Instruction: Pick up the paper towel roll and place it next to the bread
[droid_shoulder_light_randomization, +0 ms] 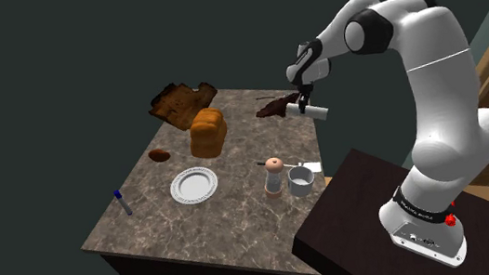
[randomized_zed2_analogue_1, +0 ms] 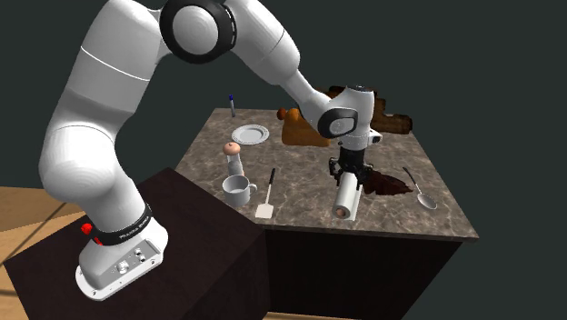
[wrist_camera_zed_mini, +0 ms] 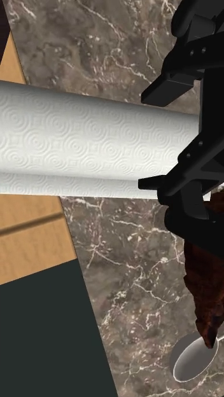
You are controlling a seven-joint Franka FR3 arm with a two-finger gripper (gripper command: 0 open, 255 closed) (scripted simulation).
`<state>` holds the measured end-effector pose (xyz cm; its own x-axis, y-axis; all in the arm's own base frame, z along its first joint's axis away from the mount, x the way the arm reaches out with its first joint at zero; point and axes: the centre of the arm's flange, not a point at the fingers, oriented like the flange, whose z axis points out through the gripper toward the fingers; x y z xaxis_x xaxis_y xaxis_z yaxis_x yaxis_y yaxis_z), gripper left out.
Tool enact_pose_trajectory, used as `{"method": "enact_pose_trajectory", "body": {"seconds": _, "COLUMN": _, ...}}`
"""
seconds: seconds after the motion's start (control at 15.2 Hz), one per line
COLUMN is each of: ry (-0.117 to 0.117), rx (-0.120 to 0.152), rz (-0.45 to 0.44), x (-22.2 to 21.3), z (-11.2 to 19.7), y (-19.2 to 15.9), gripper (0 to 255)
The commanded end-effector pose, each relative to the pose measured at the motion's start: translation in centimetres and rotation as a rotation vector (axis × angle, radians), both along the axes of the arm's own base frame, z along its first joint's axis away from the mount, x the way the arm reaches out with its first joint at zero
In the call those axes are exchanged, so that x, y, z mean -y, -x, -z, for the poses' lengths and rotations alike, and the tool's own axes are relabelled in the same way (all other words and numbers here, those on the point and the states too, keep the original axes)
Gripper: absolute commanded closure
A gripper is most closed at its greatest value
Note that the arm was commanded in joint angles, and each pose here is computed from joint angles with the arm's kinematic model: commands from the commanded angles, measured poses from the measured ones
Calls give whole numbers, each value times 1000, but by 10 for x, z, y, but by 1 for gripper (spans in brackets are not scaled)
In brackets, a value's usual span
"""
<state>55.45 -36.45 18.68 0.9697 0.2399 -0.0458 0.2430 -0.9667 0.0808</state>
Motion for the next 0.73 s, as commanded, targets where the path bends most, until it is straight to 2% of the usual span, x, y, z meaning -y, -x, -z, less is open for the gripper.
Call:
{"method": "enact_pose_trajectory", "body": {"seconds": 0.0, "ry": 1, "rx": 1, "rz": 0, "x": -1, "z": -11, "y": 0, "gripper": 255}}
{"method": "enact_pose_trajectory", "body": {"seconds": 0.66, "ry": 1, "rx": 1, "rz": 0, "x": -1, "z": -64, "y": 0, "gripper": 255}}
